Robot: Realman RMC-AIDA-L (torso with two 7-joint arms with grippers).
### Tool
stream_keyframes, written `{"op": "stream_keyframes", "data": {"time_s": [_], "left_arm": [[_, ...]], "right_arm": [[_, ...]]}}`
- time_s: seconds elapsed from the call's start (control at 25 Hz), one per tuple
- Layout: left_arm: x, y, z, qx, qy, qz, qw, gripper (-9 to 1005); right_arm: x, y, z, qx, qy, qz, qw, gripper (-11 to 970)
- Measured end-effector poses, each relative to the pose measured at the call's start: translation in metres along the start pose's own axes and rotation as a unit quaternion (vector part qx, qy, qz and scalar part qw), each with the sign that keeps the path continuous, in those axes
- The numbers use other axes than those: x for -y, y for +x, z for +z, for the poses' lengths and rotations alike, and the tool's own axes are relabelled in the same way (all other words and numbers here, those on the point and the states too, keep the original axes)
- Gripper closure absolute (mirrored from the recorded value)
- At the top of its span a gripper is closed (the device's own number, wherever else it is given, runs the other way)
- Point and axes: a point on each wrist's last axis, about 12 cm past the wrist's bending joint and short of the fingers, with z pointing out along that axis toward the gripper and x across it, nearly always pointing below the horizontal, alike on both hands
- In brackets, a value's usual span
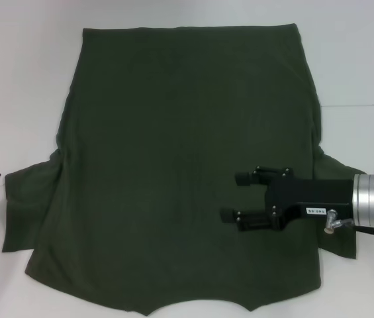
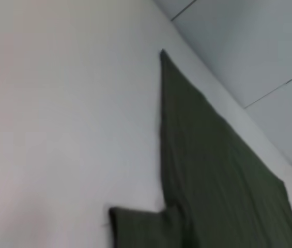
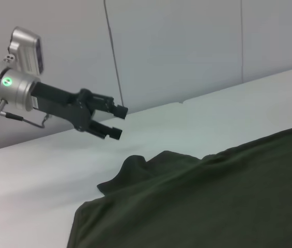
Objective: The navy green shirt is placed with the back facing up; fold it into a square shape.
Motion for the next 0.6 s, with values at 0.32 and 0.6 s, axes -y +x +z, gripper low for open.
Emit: {"op": "stream_keyframes", "data": {"time_s": [0.32, 0.6], "left_arm": [[-0.003, 0.010, 0.014, -0.015, -0.018, 0.005, 1.000, 153], [-0.003, 0.015, 0.027, -0.026, -0.036, 0.026, 0.999, 153]], "right_arm": [[-0.001, 0.000, 0.001, -0.001, -0.002, 0.000, 1.000, 34], [-0.001, 0.003, 0.003, -0.006, 0.002, 0.001, 1.000, 35]]}}
